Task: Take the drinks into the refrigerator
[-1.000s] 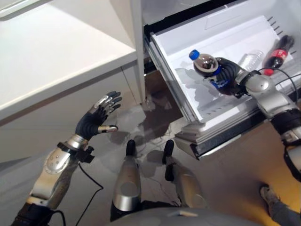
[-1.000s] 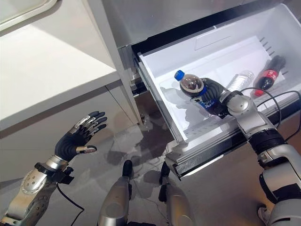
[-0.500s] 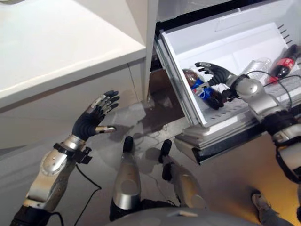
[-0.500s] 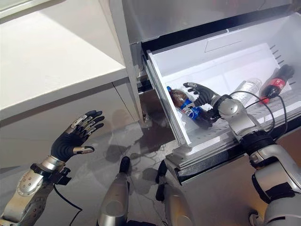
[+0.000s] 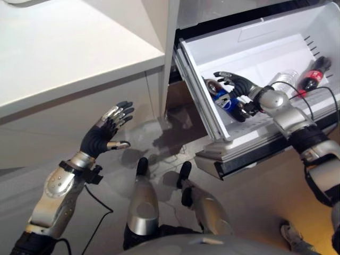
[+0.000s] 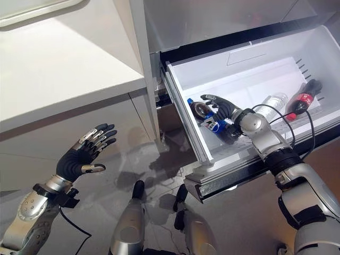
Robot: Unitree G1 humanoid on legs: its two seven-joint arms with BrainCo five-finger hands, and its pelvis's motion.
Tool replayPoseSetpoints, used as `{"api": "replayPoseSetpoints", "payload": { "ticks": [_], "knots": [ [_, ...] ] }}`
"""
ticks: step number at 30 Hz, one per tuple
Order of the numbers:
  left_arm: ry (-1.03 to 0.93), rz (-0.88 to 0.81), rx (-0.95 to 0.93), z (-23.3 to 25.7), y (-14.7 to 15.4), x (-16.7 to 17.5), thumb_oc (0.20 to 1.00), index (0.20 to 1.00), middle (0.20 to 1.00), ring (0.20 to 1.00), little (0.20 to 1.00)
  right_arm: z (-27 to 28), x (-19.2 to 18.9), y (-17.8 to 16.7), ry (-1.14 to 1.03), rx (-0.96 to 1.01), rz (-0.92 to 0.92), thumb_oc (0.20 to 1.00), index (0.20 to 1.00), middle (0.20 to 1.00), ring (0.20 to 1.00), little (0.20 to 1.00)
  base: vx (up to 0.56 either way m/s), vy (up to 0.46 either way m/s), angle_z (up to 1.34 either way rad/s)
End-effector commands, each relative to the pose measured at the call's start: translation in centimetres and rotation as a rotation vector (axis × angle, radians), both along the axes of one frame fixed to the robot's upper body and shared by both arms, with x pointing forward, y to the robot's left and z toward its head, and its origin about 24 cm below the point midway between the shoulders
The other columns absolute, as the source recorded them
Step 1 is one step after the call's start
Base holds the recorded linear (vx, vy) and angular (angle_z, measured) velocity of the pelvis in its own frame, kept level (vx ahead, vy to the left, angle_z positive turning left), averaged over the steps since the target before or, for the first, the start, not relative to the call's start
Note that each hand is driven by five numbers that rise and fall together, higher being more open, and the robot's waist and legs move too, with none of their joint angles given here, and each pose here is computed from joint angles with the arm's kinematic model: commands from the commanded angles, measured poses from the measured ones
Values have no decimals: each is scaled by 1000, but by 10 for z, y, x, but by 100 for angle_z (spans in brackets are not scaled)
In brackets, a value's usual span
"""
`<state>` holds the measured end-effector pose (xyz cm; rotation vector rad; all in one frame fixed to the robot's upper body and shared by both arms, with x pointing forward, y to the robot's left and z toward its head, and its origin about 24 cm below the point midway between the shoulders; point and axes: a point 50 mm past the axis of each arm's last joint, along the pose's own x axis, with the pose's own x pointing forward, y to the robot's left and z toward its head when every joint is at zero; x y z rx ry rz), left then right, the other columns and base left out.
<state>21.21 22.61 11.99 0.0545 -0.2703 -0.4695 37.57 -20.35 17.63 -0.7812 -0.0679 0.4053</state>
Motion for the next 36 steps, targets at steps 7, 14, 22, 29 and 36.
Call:
{"api": "replayPoseSetpoints", "payload": {
  "ticks": [7, 14, 22, 29, 36],
  "knots": [
    [-62, -60, 26, 17, -2, -13, 1000, 1000, 1000, 1000, 1000, 52, -19, -11, -220, 236, 51, 1000, 1000, 1000, 1000, 1000, 73, -32, 2],
    [-14, 4, -6, 3, 5, -19, 1000, 1000, 1000, 1000, 1000, 80, -51, -45, -404, 385, 16, 1000, 1000, 1000, 1000, 1000, 97, -26, -4],
    [3, 79, 4, -9, 8, -30, 1000, 1000, 1000, 1000, 1000, 62, -107, -60, -550, 666, 55, 1000, 1000, 1000, 1000, 1000, 86, 5, -12],
    [-20, 160, 15, -13, 15, -35, 1000, 1000, 1000, 1000, 1000, 37, -155, -77, -676, 768, -43, 1000, 1000, 1000, 1000, 1000, 36, 20, -1],
    [-68, 263, -13, -14, 23, -36, 1000, 1000, 1000, 1000, 1000, -12, -186, -85, -635, 896, -223, 1000, 1000, 1000, 1000, 1000, -6, 44, -1]
  ]
}}
